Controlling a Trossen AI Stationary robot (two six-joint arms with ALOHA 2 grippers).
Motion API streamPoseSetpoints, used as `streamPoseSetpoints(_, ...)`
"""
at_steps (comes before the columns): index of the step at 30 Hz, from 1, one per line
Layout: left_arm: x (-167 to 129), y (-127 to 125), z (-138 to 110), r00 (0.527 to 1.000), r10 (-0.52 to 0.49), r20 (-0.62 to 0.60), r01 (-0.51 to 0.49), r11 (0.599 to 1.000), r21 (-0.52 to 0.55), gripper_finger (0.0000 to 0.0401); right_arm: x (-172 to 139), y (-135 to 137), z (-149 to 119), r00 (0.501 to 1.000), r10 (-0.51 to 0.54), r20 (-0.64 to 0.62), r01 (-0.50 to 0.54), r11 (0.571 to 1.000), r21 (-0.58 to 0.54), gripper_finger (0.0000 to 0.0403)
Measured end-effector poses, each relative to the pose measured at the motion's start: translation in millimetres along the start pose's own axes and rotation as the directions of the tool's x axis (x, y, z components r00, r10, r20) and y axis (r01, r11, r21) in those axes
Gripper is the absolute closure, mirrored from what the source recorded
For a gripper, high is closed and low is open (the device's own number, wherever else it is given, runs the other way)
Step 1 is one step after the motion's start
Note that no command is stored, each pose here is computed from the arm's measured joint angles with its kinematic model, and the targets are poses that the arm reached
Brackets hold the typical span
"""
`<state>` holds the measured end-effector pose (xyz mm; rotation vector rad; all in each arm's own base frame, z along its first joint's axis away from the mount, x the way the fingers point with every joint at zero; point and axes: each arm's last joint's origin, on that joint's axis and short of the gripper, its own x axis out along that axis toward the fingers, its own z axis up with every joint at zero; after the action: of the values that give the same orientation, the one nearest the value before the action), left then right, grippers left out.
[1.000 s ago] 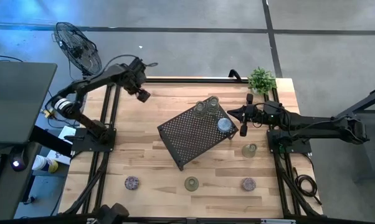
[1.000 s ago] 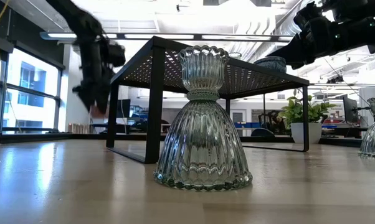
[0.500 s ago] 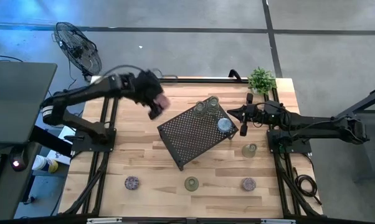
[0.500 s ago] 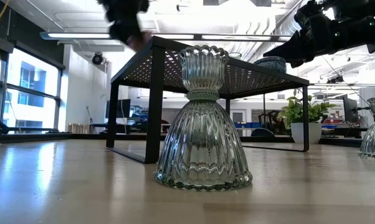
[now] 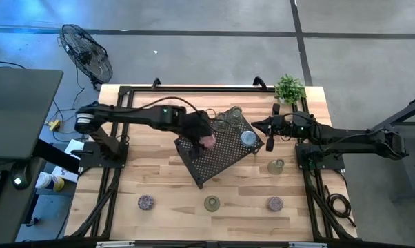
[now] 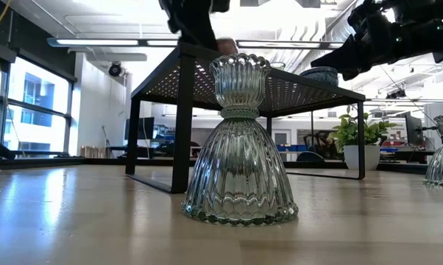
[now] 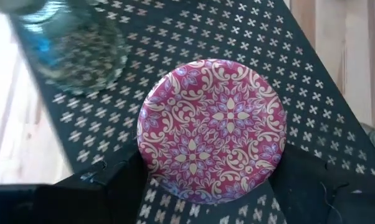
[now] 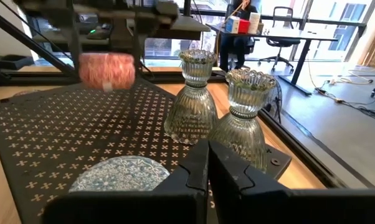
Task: Pick & Place candle stick holders
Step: Put the pink scented candle on the shelf
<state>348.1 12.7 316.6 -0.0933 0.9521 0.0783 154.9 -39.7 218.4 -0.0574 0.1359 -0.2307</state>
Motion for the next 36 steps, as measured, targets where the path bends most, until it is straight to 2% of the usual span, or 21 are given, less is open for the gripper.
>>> streamPoseSetpoints(5,13,0,0,1.000,-0.012,-0.027,0.013,1.000,0.000,0.0124,0,1,0,1.000,0.019,0.001,-0.019,1.000,0.011,0.0401)
streamPoseSetpoints(19,14,-3,5,0.994,-0.108,0.019,0.108,0.994,-0.001,0.0097,0,1,0,1.000,0.019,0.002,-0.019,1.000,0.015,0.0402)
streamPoseSetpoints(30,19,-2,1,0.997,-0.079,0.012,0.079,0.997,-0.008,0.0094,0,1,0,1.000,0.019,0.002,-0.019,1.000,0.014,0.0402)
streamPoseSetpoints(36,19,-4,0,0.989,-0.147,-0.001,0.147,0.989,-0.016,0.0094,0,1,0,1.000,0.018,0.002,-0.019,1.000,0.012,0.0401)
